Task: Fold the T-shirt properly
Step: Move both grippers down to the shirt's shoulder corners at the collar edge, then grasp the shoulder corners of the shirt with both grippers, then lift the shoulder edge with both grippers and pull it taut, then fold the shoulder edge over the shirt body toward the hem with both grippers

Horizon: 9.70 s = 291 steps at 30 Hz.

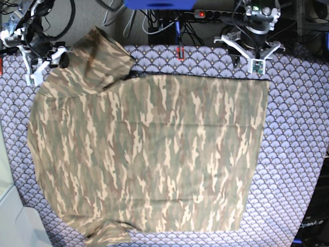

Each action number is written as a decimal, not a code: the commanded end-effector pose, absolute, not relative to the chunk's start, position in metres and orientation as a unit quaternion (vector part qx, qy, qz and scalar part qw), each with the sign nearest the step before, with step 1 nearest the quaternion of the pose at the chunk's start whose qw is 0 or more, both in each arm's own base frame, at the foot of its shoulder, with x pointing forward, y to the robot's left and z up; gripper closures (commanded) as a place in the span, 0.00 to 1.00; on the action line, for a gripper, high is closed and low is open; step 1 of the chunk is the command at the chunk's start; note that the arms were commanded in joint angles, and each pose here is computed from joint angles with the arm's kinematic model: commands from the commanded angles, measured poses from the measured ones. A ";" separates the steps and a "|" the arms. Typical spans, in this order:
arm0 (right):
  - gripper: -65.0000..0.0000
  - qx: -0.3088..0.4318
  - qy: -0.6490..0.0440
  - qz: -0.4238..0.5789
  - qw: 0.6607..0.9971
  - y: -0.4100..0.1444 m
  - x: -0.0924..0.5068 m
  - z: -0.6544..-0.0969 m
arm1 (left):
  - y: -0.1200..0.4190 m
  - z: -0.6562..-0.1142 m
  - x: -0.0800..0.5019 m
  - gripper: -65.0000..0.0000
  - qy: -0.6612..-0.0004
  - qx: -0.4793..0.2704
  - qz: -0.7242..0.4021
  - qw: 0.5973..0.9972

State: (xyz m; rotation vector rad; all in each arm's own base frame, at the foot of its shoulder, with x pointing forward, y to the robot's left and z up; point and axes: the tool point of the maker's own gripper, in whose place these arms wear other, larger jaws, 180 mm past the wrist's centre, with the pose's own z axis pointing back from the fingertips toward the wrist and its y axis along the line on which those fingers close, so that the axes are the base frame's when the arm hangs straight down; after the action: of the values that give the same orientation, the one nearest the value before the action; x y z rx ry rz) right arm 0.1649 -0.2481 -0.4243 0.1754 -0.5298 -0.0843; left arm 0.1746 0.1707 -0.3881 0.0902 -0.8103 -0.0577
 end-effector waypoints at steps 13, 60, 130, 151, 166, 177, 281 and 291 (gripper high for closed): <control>0.64 0.117 -0.198 -0.050 0.972 -0.237 0.156 -0.443 | 0.171 -0.380 0.179 0.58 -0.411 0.046 -0.028 0.910; 0.97 0.115 -0.196 -0.049 0.973 -0.239 0.154 -0.444 | 0.247 -0.379 0.228 0.55 -0.444 0.115 0.101 0.883; 0.97 0.015 -0.243 0.024 0.970 -0.271 0.144 -0.387 | 0.230 -0.404 0.212 0.99 -0.421 0.030 0.162 0.892; 0.60 0.042 -0.229 0.024 0.972 -0.254 0.160 -0.387 | 0.236 -0.405 0.212 0.99 -0.418 0.038 0.154 0.895; 0.51 0.117 -0.214 -0.052 0.968 -0.256 0.156 -0.419 | 0.243 -0.402 0.213 0.99 -0.420 0.047 0.144 0.895; 0.51 0.142 -0.206 -0.047 0.967 -0.239 0.159 -0.428 | 0.243 -0.402 0.213 0.99 -0.420 0.047 0.144 0.895; 1.00 -0.164 -0.288 0.177 0.927 -0.271 0.356 -0.345 | 0.249 -0.341 0.359 0.99 -0.398 0.081 0.048 0.912; 1.00 -0.138 -0.295 0.195 0.925 -0.258 0.384 -0.351 | 0.254 -0.336 0.385 0.99 -0.402 0.076 0.061 0.911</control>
State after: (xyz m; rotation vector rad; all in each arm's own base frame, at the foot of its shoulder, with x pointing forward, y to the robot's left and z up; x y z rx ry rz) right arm 0.3715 -0.2527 -0.3690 -0.2544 -0.5556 0.4040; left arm 0.3726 0.2461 -0.3563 0.1280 -0.7615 0.1226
